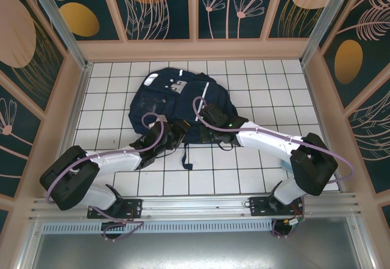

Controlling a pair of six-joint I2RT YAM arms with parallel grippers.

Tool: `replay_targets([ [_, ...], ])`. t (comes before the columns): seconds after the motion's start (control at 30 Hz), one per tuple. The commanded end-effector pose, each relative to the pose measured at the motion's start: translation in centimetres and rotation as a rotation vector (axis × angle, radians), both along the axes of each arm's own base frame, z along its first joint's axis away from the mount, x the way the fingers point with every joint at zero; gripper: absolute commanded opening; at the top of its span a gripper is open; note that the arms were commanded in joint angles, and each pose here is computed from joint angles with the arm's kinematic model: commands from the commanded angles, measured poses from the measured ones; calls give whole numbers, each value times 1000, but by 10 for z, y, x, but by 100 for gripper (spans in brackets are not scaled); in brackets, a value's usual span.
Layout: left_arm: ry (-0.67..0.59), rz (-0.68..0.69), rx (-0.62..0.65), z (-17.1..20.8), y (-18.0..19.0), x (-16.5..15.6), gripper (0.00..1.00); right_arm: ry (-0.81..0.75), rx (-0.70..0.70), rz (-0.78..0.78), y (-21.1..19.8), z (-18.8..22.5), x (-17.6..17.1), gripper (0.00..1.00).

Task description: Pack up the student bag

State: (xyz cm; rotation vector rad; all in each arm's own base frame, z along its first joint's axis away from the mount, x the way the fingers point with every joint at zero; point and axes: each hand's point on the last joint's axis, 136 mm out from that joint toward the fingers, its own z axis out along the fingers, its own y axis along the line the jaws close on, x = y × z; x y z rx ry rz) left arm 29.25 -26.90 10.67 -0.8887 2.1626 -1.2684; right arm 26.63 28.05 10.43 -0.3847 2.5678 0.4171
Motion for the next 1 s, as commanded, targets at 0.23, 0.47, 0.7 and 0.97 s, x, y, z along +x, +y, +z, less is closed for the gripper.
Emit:
replay_targets([
  [0.23, -55, 88, 6, 6, 8, 16, 39, -49, 68, -11, 7, 22, 6, 0],
  [0.47, -37, 142, 35, -4, 18, 19, 20, -59, -26, -69, -12, 14, 9, 0],
  [0.7, -29, 174, 104, -13, 40, 21, 0, -111, -215, -152, -65, 6, 21, 0],
  [0.97, -37, 165, 189, -13, 63, 25, 0, -158, -221, -225, -108, 17, 57, 0],
])
